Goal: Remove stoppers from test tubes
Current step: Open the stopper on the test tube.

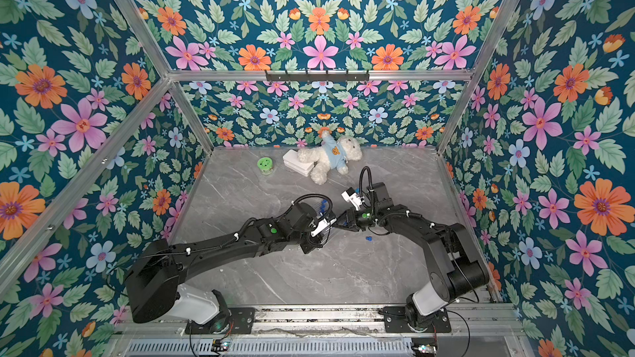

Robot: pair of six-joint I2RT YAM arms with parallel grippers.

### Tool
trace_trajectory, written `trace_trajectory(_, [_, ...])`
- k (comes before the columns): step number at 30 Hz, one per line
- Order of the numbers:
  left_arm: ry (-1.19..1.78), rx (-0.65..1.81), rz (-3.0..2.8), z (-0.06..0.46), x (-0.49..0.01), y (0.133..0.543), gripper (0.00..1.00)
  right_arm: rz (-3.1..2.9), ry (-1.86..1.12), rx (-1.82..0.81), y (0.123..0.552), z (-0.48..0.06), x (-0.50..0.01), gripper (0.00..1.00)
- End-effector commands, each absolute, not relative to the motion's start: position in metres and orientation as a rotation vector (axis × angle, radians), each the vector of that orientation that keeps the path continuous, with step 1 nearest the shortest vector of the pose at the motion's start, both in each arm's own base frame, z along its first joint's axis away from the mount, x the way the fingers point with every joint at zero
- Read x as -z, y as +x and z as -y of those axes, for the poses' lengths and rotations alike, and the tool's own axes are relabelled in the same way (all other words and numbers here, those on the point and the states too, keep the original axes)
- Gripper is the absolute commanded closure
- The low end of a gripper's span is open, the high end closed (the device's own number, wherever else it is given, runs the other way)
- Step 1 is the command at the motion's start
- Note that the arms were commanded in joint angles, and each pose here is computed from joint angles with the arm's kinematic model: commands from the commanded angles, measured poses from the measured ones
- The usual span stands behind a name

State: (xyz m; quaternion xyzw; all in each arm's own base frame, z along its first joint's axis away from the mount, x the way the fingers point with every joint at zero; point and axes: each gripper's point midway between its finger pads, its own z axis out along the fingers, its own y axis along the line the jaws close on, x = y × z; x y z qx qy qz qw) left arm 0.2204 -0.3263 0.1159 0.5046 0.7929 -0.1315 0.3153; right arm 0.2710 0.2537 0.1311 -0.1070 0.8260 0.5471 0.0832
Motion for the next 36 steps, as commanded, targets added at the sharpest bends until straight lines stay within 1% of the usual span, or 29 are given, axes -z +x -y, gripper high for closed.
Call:
trace_trajectory(1, [1.323, 0.345, -2.059, 0.330, -0.122, 0.224, 0.95, -2.452, -0.348, -1.622, 0.273, -0.255, -0.133, 0.82])
trace_trajectory(5, [1.321, 0.346, -2.059, 0.330, -0.122, 0.224, 0.95, -2.456, -0.349, -1.615, 0.272, -0.254, -0.132, 0.86])
trace_trajectory(16, [1.321, 0.314, -2.066, 0.326, -0.122, 0.226, 0.97, -2.454, -0.360, -1.588, 0.272, -0.252, -0.135, 1.00])
trace_trajectory(25, [1.333, 0.221, -2.121, 0.309, -0.105, 0.225, 1.00, -2.426, -0.366, -1.568, 0.275, -0.252, -0.146, 1.00])
trace_trajectory(36, [1.333, 0.191, -2.143, 0.302, -0.102, 0.224, 1.00, -2.416, -0.352, -1.497, 0.285, -0.247, -0.152, 1.00])
